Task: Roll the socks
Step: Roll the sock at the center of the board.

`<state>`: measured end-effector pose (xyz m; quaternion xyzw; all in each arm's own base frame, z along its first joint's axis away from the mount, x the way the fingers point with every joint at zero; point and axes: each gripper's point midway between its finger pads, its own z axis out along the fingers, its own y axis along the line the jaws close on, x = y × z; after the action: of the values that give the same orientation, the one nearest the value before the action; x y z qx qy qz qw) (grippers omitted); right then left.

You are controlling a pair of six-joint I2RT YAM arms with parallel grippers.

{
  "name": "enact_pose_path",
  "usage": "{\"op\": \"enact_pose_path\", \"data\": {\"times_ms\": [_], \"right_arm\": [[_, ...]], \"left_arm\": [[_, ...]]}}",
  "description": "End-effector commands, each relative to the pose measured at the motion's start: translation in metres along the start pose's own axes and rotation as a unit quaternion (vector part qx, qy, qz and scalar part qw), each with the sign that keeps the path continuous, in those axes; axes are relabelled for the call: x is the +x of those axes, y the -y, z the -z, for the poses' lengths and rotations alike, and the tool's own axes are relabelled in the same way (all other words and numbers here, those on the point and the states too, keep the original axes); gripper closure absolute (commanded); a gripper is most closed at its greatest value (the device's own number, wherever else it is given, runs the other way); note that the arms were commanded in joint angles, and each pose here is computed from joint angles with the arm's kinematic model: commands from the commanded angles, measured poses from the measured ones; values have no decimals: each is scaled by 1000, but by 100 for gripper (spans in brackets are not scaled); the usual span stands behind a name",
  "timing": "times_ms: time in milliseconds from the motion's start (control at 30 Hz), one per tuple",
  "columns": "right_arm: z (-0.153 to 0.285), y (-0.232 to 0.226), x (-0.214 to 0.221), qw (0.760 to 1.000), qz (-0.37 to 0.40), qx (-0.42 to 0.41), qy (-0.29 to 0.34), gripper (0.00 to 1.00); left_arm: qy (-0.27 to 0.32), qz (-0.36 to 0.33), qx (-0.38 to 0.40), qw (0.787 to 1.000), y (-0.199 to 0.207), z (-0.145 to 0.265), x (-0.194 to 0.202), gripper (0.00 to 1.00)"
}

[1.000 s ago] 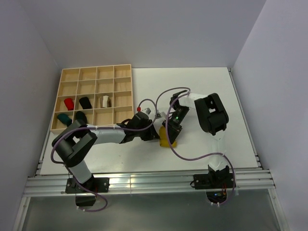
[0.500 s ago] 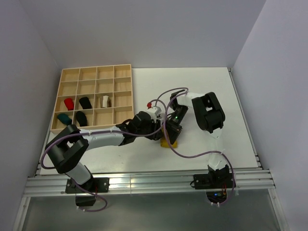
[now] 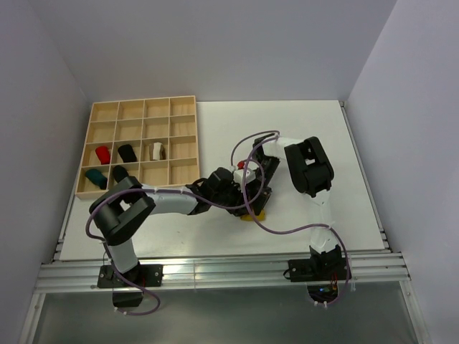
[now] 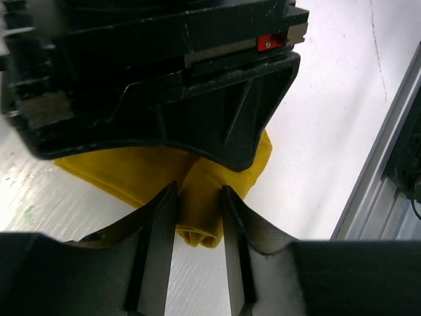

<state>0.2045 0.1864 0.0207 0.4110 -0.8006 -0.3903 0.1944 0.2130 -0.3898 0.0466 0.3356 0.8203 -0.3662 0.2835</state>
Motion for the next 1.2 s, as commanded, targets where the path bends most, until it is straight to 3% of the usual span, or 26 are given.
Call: {"op": "enact_pose_path", "data": {"times_ms": [0,233,333,433,467,533,733,1167], "right_arm": [[0,38,-1,997,42,58,-19,76],[1,38,-2,997,39,63,-14,76],[3,39,-6,996,42,76,0,73],[5,38,-9,994,42,96,18,62],[10,37,-15,992,50,113,38,51],[10,36,-14,992,42,114,41,48],[25,32,-17,987,37,133,85,46],[95,33,-18,952,63,212,210,45]], "left_arm": [[9,-25,37,999,13,-8,-11,63],[-10,25,47,999,14,-11,13,69],[-25,58,32,997,9,-14,25,84],[-56,101,3,993,-2,-17,47,99],[-81,127,-8,989,-8,-19,64,100],[-97,147,-18,984,-11,-20,76,100],[-126,216,-28,968,-13,-14,93,100],[-159,341,-13,926,-18,-2,81,100]]}}
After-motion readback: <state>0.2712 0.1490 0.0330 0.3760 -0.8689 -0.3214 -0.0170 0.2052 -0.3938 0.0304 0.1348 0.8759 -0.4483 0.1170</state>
